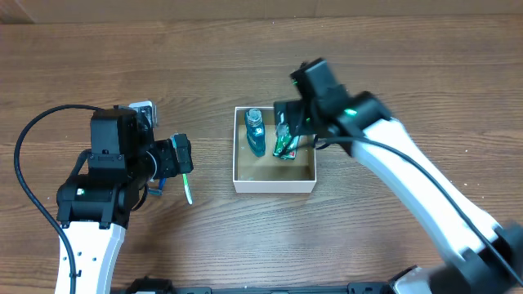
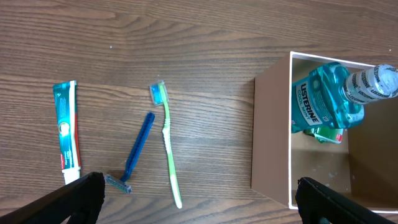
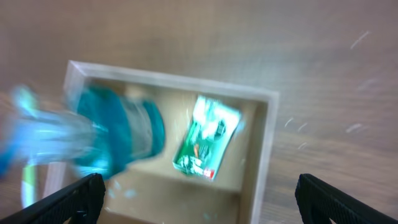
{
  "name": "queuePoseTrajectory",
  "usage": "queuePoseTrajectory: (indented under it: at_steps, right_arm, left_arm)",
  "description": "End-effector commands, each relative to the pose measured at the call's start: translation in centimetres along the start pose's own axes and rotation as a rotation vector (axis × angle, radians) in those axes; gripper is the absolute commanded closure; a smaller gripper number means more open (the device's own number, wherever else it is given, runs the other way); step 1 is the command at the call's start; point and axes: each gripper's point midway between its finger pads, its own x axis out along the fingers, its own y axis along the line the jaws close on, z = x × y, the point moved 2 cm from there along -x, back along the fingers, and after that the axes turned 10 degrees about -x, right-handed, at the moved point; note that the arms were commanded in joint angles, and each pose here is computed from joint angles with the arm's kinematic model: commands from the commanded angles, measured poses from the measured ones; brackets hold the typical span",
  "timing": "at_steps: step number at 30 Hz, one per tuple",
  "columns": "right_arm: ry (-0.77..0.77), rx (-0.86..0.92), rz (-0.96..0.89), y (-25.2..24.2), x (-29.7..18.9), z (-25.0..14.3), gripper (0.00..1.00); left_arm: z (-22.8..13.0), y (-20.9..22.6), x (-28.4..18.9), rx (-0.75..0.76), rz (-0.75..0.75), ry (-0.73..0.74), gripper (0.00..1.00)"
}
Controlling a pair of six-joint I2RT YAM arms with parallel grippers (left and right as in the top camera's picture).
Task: Pack container
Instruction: 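Carry the soap bar into the box beside the bottle and release, then retract the right gripper to the right side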
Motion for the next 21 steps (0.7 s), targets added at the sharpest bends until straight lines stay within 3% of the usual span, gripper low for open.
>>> queuePoseTrajectory:
  at_steps: [1,6,10,16,21]
  right_arm:
    - [-0.234,0.118,-0.100,-4.9,-8.3,3.4,0.00]
    - [-0.110,0.396,-0.241,-14.4,-10.7,-1.1,0.00]
    - [0.034,0.543,-0.243,-18.0,-10.3,-5.7,0.00]
    - [0.140,0.576,-0.232,-18.4,-8.1,-8.9,0.00]
    - [0.170,0.579,-0.228,-18.3,-7.1,-9.9,0.00]
  left_arm:
    - [0.6,-0.4,-0.4,0.006,-0.017,-0.012,0.00]
    - [-0.4,-0.1,-0.4,0.002,-0.007,0.036,0.00]
    - [-2.6,1.1,-0.6,-0.009,0.050,0.128,0.00]
    - [-3.0,2.1,1.7,-0.078,0.134,0.203,0.00]
    - [-3.9,2.9,7.9,-0.099,0.193,0.364,0.00]
